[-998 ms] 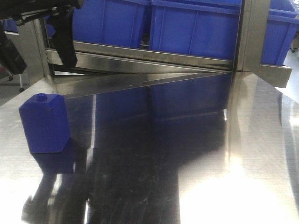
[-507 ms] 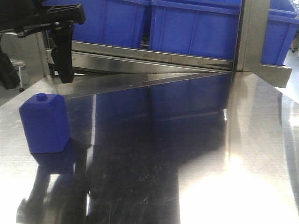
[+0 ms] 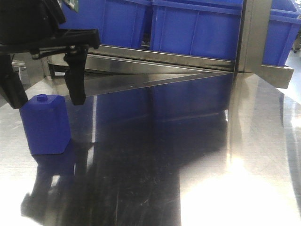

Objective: Pick and sort blue part to right shelf
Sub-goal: 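Lower the left gripper around the blue part and close, then lift the blue part with the left gripper off the table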

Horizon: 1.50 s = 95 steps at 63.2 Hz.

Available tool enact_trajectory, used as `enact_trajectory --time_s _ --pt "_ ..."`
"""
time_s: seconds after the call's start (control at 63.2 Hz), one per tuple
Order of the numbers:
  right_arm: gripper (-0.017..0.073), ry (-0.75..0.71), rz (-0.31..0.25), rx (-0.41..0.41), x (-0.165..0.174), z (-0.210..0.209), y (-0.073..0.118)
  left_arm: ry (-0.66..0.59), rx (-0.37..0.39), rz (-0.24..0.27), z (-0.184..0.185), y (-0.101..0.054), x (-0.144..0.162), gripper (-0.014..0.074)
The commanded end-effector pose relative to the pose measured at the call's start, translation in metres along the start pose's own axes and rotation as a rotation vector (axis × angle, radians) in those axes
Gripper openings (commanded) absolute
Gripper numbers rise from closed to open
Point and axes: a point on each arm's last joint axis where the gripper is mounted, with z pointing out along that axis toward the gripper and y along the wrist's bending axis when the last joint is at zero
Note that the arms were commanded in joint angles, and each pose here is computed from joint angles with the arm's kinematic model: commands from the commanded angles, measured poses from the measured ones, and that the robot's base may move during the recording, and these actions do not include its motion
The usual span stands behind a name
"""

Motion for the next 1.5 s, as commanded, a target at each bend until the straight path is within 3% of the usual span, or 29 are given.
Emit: enact_trajectory --time_s 0.0,0.491,0.792,1.108,1.488 --pt "0.0465 -0.11 -0.007 0.003 -0.017 -0.002 0.0 -0.062 0.013 0.0 -0.018 -0.001 -0.003 0.0578" --pt "0.0465 -0.11 -0.007 0.003 -0.017 -0.002 0.0 -0.045 0.007 0.001 -0.004 -0.004 -0.007 0.0575" --pt "0.0465 -0.11 -0.007 0.003 -0.017 -0.002 0.0 -0.018 -0.014 -0.017 0.006 0.004 -0.005 0.0575" --pt "0.0465 -0.11 -0.007 0.003 -0.017 -0.002 0.0 -0.029 -0.006 -0.016 0.007 0.004 -0.005 0.0573" --pt "0.0465 -0.11 -0.007 0.003 -0.017 -0.002 0.0 -0.029 -0.006 -0.015 0.007 0.003 -0.005 0.0386"
